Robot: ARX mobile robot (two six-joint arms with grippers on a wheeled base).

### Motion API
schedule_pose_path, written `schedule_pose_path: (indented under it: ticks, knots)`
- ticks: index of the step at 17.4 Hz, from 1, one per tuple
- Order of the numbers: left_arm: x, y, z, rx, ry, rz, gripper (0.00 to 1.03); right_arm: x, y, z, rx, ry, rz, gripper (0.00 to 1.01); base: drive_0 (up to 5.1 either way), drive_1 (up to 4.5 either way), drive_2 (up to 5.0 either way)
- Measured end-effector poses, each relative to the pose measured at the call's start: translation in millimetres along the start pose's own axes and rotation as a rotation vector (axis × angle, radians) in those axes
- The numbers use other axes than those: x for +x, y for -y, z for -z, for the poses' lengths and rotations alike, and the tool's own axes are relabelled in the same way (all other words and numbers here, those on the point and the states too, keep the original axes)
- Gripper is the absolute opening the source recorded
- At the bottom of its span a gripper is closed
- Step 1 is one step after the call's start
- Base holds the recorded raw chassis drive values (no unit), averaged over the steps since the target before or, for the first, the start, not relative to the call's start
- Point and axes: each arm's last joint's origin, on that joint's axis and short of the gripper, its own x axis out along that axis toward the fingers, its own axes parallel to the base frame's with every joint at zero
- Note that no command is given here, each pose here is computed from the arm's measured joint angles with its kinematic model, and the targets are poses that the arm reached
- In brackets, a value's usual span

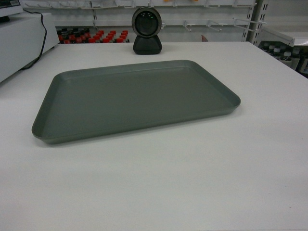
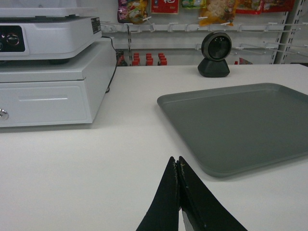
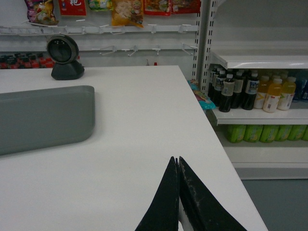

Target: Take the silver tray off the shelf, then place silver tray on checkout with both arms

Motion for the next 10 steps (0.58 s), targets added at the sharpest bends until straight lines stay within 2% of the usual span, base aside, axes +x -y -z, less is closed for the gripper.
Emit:
schedule_pose_path:
  ticks: [5, 6, 8, 9, 10]
  knots:
    - [-5.0, 0.0, 0.6, 0.000, -0.003, 0.000, 0.02, -4.6, 0.0, 0.8, 0.000, -0.004, 0.000, 0.02, 0.0, 0.00, 0.0]
    - [-5.8, 0.0, 0.7, 0.000, -0.003, 0.000, 0.02, -10.1, 0.0, 6.3, 0.000, -0.054, -0.001, 0.02, 0.0, 0.00, 0.0]
    - [-13.4, -0.1, 7.0, 0.000, -0.057, 0.001, 0.02, -15.3, 0.0, 0.4, 0.000, 0.011, 0.000, 0.02, 0.0, 0.00, 0.0]
    - [-16.6, -0.1, 3.0, 0.001, -0.006, 0.000, 0.02, -15.1, 0.1, 4.3, 0.000, -0.020, 0.003, 0.02, 0.0, 0.00, 0.0]
    - [-16.8, -0.1, 0.4, 0.001, 0.002, -0.003, 0.02, -15.0, 0.0, 3.8, 0.000, -0.016, 0.000, 0.02, 0.0, 0.00, 0.0]
